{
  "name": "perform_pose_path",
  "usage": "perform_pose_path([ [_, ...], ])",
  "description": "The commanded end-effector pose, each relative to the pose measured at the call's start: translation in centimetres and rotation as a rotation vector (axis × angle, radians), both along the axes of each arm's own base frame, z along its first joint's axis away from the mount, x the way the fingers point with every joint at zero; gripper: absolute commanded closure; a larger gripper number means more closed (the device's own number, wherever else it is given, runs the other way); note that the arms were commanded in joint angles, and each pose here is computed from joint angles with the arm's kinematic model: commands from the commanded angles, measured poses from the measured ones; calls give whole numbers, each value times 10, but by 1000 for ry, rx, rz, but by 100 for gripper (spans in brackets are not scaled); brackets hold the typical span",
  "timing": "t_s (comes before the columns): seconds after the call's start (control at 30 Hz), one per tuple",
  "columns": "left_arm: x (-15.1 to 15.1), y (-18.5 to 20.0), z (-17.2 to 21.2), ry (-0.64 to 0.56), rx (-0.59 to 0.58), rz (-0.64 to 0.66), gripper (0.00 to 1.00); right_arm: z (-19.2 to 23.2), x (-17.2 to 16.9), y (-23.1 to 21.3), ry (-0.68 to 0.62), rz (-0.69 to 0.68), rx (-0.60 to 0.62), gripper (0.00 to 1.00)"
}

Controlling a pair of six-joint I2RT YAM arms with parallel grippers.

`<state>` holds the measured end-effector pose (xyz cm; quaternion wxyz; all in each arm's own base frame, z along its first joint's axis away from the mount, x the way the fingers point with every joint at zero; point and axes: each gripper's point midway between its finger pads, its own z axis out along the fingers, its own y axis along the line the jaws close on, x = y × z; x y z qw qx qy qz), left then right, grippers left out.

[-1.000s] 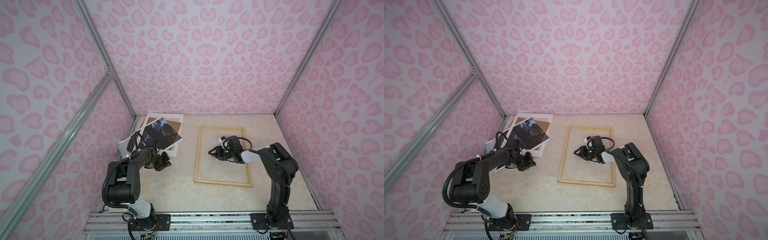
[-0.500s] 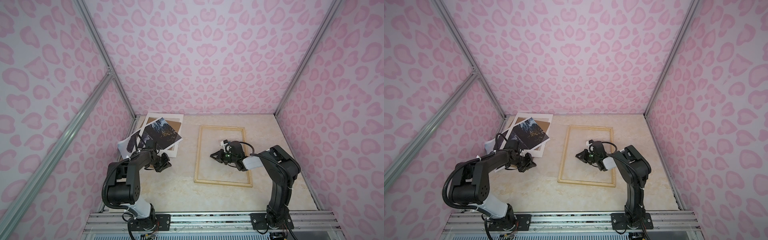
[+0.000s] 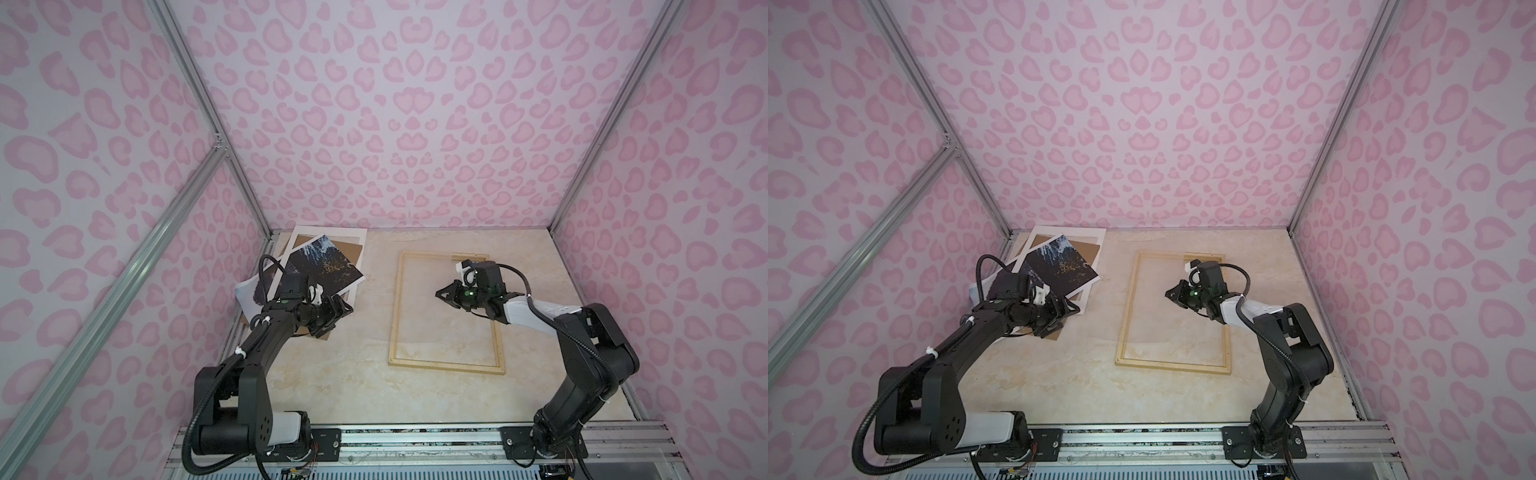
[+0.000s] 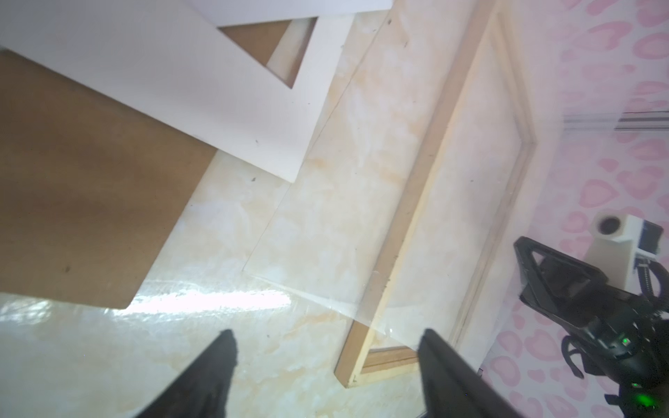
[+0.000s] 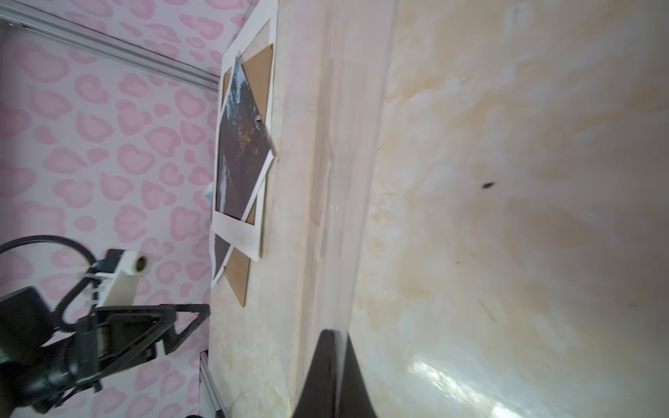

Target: Put the photo into the frame

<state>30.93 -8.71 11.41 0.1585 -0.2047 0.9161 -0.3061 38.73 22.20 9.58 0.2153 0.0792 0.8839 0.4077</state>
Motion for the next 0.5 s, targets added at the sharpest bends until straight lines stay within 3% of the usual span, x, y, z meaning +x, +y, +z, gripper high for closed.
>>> perform_pose_path([
  [0.0, -10, 6, 27, -74, 62, -38, 3, -44, -50, -45, 205, 81, -211, 100],
  [0.27, -18, -31, 101, -398, -34, -211, 3, -52, -62, -98, 275, 65, -295, 100],
  [0.47, -22, -48, 91, -416, -35, -288, 3, -50, -51, -105, 279, 58, -311, 100],
])
